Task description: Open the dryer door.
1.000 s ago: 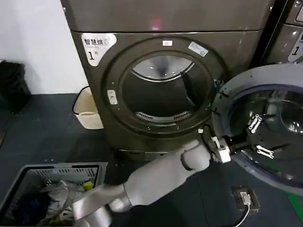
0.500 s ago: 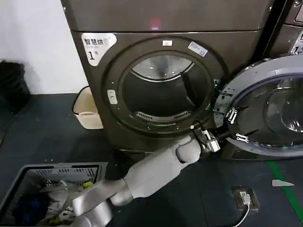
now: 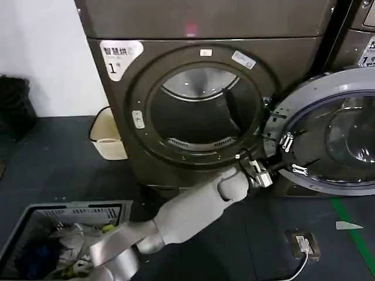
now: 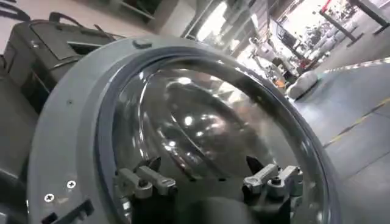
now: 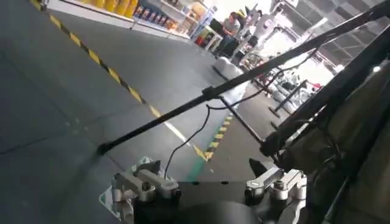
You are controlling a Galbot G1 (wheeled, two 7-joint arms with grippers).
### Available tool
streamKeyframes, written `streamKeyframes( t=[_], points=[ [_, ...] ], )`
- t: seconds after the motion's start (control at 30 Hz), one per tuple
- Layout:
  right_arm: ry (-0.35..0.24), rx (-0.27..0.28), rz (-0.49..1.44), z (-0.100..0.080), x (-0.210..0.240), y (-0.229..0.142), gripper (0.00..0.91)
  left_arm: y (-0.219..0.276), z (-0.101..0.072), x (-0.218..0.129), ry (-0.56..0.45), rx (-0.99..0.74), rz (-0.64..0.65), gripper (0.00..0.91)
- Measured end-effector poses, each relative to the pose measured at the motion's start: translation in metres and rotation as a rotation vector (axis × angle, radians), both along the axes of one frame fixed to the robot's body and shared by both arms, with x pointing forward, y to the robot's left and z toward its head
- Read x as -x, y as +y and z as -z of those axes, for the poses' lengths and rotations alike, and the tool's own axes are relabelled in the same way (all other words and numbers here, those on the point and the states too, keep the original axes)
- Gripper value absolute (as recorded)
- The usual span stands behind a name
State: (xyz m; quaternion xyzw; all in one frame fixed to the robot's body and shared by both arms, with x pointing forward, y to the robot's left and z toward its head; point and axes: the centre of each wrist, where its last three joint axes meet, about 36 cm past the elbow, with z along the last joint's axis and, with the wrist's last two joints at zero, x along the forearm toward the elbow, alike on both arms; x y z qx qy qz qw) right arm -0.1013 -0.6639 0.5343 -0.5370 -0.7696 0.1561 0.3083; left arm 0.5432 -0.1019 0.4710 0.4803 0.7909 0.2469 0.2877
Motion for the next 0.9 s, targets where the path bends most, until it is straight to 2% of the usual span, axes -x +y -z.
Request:
streamKeyframes(
  t=[0.3,0.67,0.9],
  points=[
    [-0.01,-0.005,-0.006,0.002,-0.002,0.0,0.907,-0.011,-0.008,0.027,0.01,0.021,0.058,0.907],
    [-0.042,-0.001,-0.025,0.001,-0.005,0.001,0.907,-0.026,-0.031,0.078,0.035,0.082,0.175,0.907],
    [-0.058,0.001,-0.034,0.0,-0.006,0.001,0.907,0.047,-0.027,0.086,0.065,0.01,0.152,0.907]
  ],
)
